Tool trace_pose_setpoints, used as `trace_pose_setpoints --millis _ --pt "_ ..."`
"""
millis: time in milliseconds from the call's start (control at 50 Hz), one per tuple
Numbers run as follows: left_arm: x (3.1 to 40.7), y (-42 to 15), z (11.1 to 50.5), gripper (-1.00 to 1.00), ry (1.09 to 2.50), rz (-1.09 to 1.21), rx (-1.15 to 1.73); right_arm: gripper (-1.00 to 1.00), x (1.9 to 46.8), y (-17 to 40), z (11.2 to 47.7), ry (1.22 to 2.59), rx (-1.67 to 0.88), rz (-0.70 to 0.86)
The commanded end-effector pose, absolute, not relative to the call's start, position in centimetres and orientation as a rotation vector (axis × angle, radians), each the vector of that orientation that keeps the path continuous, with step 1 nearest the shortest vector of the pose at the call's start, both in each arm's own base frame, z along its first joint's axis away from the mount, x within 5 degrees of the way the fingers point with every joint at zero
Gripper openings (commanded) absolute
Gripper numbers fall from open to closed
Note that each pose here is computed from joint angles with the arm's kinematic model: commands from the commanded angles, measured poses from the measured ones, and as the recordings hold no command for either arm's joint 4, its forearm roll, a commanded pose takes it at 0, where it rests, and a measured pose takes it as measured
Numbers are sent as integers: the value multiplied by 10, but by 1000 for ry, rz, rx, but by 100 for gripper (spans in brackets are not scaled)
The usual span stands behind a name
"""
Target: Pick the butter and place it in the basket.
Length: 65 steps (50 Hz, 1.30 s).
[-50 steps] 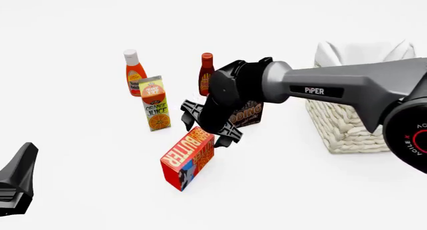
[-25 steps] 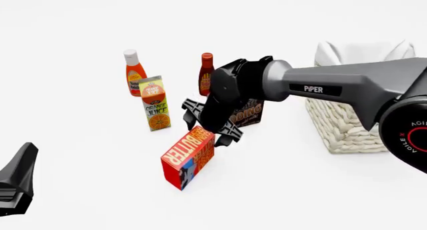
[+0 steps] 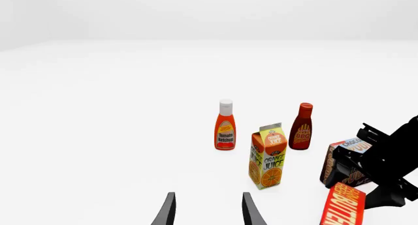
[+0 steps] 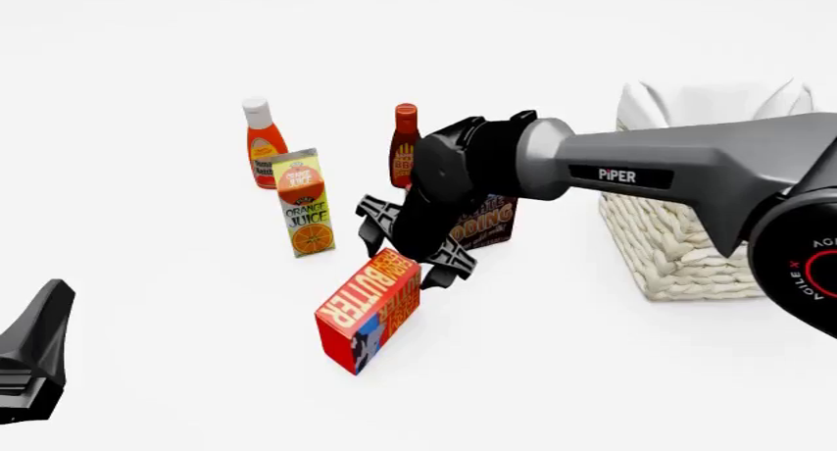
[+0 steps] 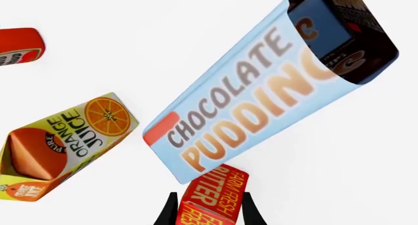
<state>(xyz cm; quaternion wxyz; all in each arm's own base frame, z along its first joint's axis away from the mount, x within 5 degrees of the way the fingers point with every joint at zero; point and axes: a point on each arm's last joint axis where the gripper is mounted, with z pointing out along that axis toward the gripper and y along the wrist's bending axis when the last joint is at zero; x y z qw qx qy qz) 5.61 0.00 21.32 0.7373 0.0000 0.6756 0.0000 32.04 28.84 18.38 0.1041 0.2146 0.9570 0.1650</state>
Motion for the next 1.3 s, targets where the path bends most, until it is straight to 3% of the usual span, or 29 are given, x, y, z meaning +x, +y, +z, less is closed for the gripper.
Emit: trace_pose_setpoints --millis 20,1300 --pt "56 0 213 100 1484 0 0 -100 319 289 175 2823 608 449" --pt "56 0 213 100 1484 0 0 -100 273 232 287 2675 589 620"
